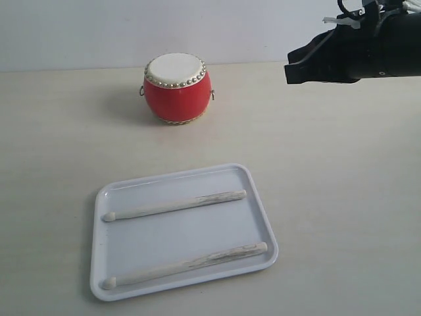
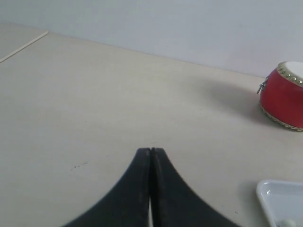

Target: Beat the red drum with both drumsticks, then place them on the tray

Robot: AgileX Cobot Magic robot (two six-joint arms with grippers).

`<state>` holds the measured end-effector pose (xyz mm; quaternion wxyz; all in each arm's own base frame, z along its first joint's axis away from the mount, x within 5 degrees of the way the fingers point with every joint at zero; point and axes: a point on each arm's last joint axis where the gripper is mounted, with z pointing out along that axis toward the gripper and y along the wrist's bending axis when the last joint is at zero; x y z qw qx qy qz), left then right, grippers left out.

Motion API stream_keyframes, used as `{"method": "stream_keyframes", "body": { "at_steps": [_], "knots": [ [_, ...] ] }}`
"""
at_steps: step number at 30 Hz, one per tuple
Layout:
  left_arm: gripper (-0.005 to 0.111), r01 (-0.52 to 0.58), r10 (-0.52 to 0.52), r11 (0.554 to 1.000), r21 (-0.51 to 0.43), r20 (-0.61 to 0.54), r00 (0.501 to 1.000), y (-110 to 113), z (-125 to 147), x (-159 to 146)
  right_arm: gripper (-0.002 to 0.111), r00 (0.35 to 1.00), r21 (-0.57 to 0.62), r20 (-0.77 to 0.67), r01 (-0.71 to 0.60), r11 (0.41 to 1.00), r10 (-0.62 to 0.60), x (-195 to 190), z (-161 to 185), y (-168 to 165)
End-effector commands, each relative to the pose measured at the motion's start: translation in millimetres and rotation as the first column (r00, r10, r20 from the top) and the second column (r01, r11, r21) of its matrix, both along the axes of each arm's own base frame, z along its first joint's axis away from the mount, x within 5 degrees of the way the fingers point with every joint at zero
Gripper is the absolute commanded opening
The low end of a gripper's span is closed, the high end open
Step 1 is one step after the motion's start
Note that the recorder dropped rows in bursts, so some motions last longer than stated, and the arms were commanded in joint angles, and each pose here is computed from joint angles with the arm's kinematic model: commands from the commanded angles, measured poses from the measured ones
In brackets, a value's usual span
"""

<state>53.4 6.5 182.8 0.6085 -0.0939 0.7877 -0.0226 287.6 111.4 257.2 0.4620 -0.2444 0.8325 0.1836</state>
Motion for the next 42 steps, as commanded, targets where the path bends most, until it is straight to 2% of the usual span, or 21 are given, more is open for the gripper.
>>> {"method": "stream_keyframes", "body": {
  "at_steps": [1, 35, 38, 42],
  "knots": [
    [0.000, -0.003, 0.003, 1.000, -0.004, -0.002, 1.000, 0, -1, 0, 0.000, 1.000, 0.004, 0.002, 0.009, 1.000, -0.009, -1, 1, -2],
    [0.000, -0.004, 0.004, 1.000, -0.004, -0.004, 1.000, 0, -1, 0, 0.000, 1.000, 0.010, 0.015, 0.013, 1.000, -0.013, -4, 5, -3],
    [0.000, -0.004, 0.004, 1.000, -0.004, -0.004, 1.000, 0, -1, 0, 0.000, 0.994, 0.018, 0.069, 0.089, 0.996, -0.090, -22, 20, -15],
    [0.000, -0.004, 0.004, 1.000, -0.004, -0.004, 1.000, 0, -1, 0, 0.000, 0.932, 0.076, 0.174, 0.309, 0.948, -0.317, -66, 40, -46]
  ]
}}
